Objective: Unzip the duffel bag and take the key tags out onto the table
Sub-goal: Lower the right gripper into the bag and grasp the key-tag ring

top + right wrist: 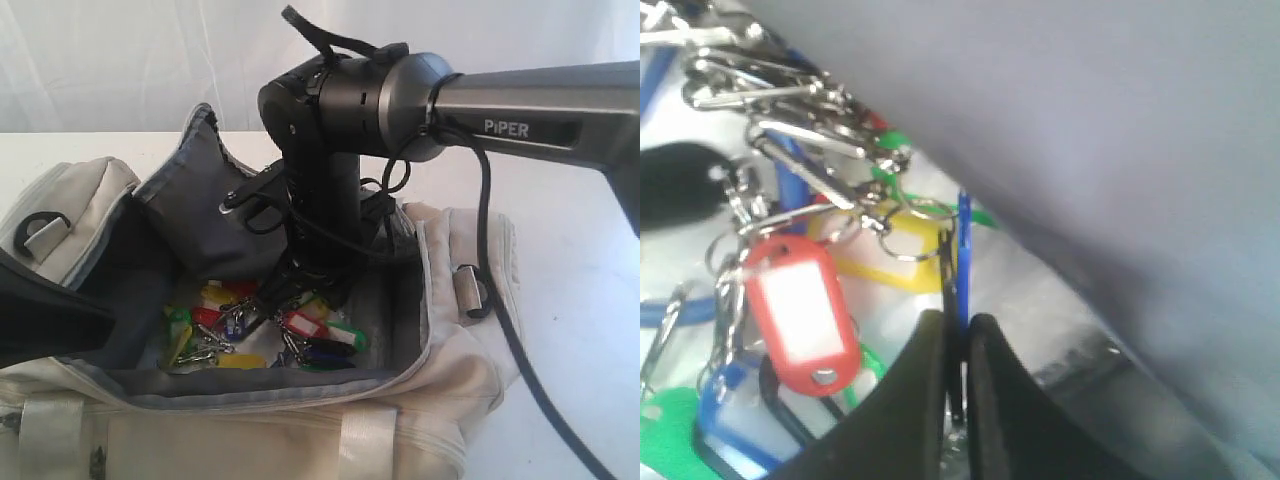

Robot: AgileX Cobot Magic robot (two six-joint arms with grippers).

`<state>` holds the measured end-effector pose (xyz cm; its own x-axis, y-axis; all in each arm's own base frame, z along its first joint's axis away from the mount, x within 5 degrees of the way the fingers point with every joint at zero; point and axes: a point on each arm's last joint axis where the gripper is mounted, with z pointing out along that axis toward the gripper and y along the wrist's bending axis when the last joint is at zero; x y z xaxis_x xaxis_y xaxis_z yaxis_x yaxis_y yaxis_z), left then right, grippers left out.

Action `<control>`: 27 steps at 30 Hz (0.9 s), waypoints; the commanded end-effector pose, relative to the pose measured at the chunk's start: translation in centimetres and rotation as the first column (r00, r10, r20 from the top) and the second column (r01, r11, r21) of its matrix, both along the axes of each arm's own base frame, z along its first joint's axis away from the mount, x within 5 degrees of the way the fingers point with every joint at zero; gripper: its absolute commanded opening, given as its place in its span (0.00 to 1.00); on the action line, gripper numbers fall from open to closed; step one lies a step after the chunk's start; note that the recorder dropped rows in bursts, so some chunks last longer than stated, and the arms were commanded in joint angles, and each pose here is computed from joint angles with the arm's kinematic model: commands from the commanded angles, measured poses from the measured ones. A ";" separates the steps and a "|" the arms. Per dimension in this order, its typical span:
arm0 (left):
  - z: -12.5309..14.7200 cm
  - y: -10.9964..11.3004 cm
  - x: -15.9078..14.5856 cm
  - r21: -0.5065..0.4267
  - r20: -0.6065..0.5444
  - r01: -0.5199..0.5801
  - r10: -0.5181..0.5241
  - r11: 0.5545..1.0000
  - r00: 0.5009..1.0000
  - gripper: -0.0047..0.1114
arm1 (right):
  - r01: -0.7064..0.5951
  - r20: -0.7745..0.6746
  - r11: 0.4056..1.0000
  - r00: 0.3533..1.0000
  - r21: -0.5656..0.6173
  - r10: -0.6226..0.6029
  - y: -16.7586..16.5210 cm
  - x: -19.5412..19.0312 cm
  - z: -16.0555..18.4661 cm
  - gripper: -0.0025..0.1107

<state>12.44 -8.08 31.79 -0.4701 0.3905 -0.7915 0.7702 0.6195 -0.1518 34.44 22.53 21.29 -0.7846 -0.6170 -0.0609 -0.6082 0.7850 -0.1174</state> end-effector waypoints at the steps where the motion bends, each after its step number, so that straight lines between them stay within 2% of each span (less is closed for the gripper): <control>1: 0.0 -0.2 -0.4 -0.017 -0.012 0.022 -0.022 1.000 1.000 0.04 | -0.004 0.040 1.000 0.999 -0.008 0.004 -0.6 0.2 1.3 0.02; 6: 0.0 -0.2 -0.4 -0.017 -0.012 0.022 -0.022 1.000 1.000 0.04 | -0.015 0.020 0.996 1.000 0.084 0.013 0.3 -0.1 1.3 0.05; 7: 0.0 -0.2 -0.4 -0.017 -0.012 0.022 -0.022 1.000 1.000 0.04 | -0.013 0.013 0.995 1.000 0.101 0.012 0.4 -0.1 1.4 0.10; 9: 0.0 -0.2 -0.4 -0.017 -0.012 0.022 -0.022 1.000 1.000 0.04 | -0.006 0.001 0.992 1.000 0.123 0.006 0.6 -0.2 1.4 0.27; 10: 0.0 -0.2 -0.4 -0.017 -0.013 0.023 -0.023 1.000 1.000 0.04 | 0.000 -0.001 0.989 1.000 0.146 0.000 0.8 -0.3 1.4 0.39; 13: 0.0 -0.2 -0.4 -0.014 -0.008 0.027 -0.027 1.000 1.000 0.04 | -0.022 0.036 0.977 0.999 0.213 0.015 1.5 0.1 1.5 0.55; 15: 0.0 -0.2 -0.4 -0.014 -0.008 0.027 -0.027 1.000 1.000 0.04 | -0.083 0.074 0.963 0.995 0.255 0.066 2.0 0.4 1.4 0.56; 19: 0.0 -0.2 -0.4 -0.014 -0.011 0.030 -0.030 0.999 0.999 0.04 | -0.158 0.129 0.952 0.983 0.264 0.128 2.5 1.1 0.7 0.56; 27: 0.0 -0.2 -0.4 -0.014 -0.011 0.030 -0.030 0.999 0.999 0.04 | -0.231 0.040 0.949 0.973 0.213 0.228 3.2 1.1 -3.3 0.56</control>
<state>12.38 -8.10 31.77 -0.4689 0.3965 -0.7892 0.7747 0.6138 -0.1519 35.71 25.30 19.13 -0.6575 -0.7128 -0.2443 -0.7393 0.6729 0.0264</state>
